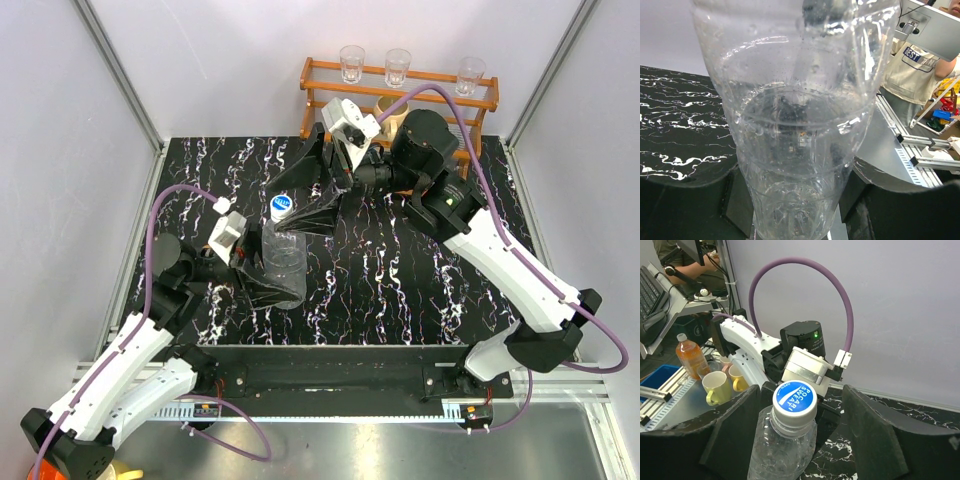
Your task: Screw on the bottle caps
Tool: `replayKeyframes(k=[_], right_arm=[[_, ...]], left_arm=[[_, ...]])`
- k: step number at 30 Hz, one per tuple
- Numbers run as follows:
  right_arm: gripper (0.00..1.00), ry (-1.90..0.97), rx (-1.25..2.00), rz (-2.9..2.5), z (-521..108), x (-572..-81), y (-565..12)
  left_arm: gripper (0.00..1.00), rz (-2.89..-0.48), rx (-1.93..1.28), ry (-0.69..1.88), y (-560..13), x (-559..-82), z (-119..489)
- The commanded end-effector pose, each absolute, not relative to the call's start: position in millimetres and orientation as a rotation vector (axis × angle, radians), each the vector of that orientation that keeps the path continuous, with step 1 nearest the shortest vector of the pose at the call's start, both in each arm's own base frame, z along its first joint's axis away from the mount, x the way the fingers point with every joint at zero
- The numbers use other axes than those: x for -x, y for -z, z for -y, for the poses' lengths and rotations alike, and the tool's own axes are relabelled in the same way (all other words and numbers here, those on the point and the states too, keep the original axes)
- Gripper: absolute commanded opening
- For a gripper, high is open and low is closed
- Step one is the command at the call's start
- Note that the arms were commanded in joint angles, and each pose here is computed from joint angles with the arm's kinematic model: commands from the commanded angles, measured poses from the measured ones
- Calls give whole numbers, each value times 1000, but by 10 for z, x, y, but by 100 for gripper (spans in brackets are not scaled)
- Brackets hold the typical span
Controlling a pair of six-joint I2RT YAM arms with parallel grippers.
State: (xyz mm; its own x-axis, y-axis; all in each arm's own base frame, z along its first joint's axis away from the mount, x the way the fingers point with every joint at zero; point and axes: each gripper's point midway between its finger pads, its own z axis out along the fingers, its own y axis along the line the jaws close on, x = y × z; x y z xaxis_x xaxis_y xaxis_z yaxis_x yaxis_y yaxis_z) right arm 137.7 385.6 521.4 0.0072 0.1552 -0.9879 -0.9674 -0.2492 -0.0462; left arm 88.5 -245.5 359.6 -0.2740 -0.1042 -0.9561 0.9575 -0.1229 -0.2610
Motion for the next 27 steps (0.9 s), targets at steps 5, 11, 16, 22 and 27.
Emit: replayKeyframes(k=[5,11,16,22,27], right_arm=[[68,-1456,1267,-861,-3827,-1276,-5446],[60,-1473,1268,-874,-3848,-1287,-5422],[53,-1484,1258,-889,-3857,-1302,-5424],[48,-1530,1241,-924,-3882,-1303,-5458],[46,-1576,1215,-976,-3882,-1304,-5490]], left_arm=[[52,-1192,-1065,1502,-3685,-872,2426],[52,-1191,-1063,1499,-3684,-870,2420],[52,-1190,-1067,1499,-3679,-854,2414],[51,-1184,-1079,1482,-3658,-853,2407],[51,-1193,-1084,1472,-3611,-867,2411]])
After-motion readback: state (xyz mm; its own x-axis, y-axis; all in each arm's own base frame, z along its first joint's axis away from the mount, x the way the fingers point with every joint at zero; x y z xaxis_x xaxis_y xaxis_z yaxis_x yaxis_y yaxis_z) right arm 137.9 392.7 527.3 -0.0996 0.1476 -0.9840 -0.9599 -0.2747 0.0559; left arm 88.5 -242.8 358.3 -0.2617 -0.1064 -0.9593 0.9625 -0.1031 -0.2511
